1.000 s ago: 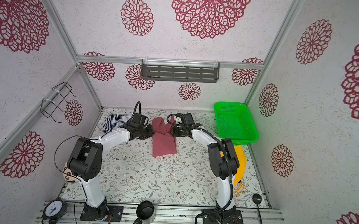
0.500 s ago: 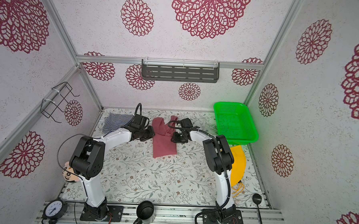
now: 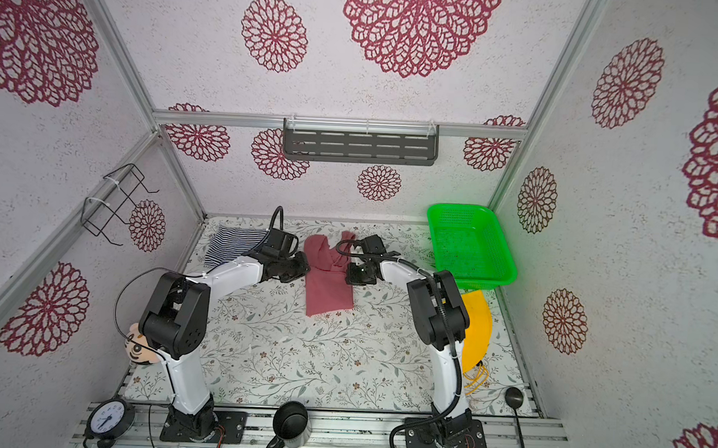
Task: Fold and stack tank tops
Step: Smooth out the tank top at the top-center of the table.
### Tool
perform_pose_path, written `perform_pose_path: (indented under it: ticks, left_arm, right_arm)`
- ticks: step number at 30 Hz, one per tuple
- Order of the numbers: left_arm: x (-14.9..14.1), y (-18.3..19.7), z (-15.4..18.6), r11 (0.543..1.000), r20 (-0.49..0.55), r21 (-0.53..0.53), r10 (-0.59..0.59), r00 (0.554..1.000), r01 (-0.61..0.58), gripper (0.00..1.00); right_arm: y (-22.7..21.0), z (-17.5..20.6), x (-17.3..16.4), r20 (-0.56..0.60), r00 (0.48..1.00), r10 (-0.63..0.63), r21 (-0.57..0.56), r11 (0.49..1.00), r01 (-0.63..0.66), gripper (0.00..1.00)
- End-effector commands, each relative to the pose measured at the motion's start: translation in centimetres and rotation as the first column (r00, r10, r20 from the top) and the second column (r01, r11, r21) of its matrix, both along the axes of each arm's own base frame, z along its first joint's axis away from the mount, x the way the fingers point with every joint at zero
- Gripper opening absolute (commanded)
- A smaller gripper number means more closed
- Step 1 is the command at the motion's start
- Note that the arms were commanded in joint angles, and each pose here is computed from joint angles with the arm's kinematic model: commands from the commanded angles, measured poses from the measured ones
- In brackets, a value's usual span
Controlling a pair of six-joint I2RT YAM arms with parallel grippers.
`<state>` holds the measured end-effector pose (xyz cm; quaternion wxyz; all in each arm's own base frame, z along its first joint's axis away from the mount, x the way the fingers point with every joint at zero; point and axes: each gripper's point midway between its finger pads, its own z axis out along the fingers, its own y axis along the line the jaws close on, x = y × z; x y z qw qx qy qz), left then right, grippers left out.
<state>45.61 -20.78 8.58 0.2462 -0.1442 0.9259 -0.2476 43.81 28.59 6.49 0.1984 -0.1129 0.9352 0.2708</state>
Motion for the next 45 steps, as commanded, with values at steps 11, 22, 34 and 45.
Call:
perform_pose_path:
  ticks: [11, 22, 34, 45]
  left_arm:
    - [3.2, 0.7, 3.9, 1.0, 0.128, 0.008, 0.007, 0.992, -0.008, 0.0]
    - [5.6, 1.6, -1.2, 1.0, 0.031, -0.011, 0.026, 0.999, -0.026, 0.0]
    - [3.7, 2.7, 1.9, 1.0, 0.062, 0.008, 0.025, 0.998, -0.026, 0.79]
    - [-4.8, -4.0, -2.4, 0.998, -0.034, -0.042, -0.049, 0.998, 0.047, 0.56]
  right_arm:
    - [0.4, 7.6, 4.3, 0.212, 0.977, -0.035, 0.059, 0.998, 0.023, 0.0]
    - [0.7, 3.9, 6.8, 0.152, 0.987, -0.044, 0.051, 0.998, 0.037, 0.0]
    - [-3.1, 5.9, 4.6, 0.18, 0.98, -0.087, -0.033, 0.995, 0.094, 0.51]
    - [1.2, 3.5, -3.3, 0.092, 0.995, -0.03, 0.104, 0.994, 0.02, 0.28]
